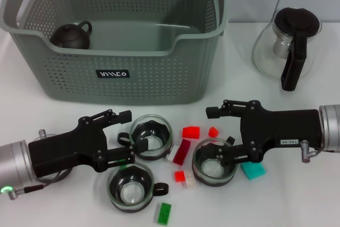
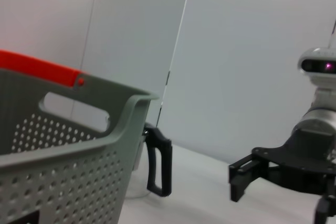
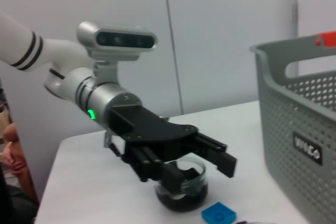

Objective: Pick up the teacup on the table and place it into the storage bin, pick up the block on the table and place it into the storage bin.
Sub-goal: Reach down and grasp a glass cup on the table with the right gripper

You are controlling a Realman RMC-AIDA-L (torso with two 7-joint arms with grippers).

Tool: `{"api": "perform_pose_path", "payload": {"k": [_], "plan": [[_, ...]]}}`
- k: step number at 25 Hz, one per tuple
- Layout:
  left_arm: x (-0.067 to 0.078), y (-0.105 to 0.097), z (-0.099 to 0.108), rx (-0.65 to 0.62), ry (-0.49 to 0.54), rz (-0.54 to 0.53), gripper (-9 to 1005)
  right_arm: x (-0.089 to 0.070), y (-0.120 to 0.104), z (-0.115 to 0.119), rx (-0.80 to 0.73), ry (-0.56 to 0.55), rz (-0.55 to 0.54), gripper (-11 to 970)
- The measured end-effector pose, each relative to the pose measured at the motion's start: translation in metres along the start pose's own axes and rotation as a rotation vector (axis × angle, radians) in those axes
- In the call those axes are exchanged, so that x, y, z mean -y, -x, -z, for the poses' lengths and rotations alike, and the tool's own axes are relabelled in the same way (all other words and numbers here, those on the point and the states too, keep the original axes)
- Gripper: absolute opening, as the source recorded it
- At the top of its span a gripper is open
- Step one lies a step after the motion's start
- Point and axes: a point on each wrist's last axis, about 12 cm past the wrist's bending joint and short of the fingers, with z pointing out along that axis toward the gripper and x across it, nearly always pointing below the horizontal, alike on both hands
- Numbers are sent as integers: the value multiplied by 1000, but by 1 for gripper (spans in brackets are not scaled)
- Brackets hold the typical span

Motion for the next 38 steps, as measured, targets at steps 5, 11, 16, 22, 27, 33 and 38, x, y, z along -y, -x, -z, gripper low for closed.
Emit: {"api": "perform_pose_path", "payload": {"k": [5, 11, 16, 22, 27, 33, 38], "plan": [[0, -1, -2, -5, 6, 2, 828, 1, 0, 4, -9, 2, -6, 916], [1, -3, -6, -2, 5, 18, 828, 2, -2, 10, -14, -11, -13, 917], [1, -3, -6, -2, 3, 17, 828, 2, -2, 11, -25, -8, -22, 917], [1, -3, -6, -1, 2, 17, 827, 2, 6, 17, -104, 45, 4, 915], [1, -3, -6, 0, 4, 18, 827, -5, 16, 21, -146, 115, 67, 916], [1, -3, -8, 9, 13, 22, 827, -5, 30, 17, -272, 163, 92, 916], [1, -4, -9, 17, 17, 26, 828, 0, 44, 7, -441, 194, 72, 917]]}}
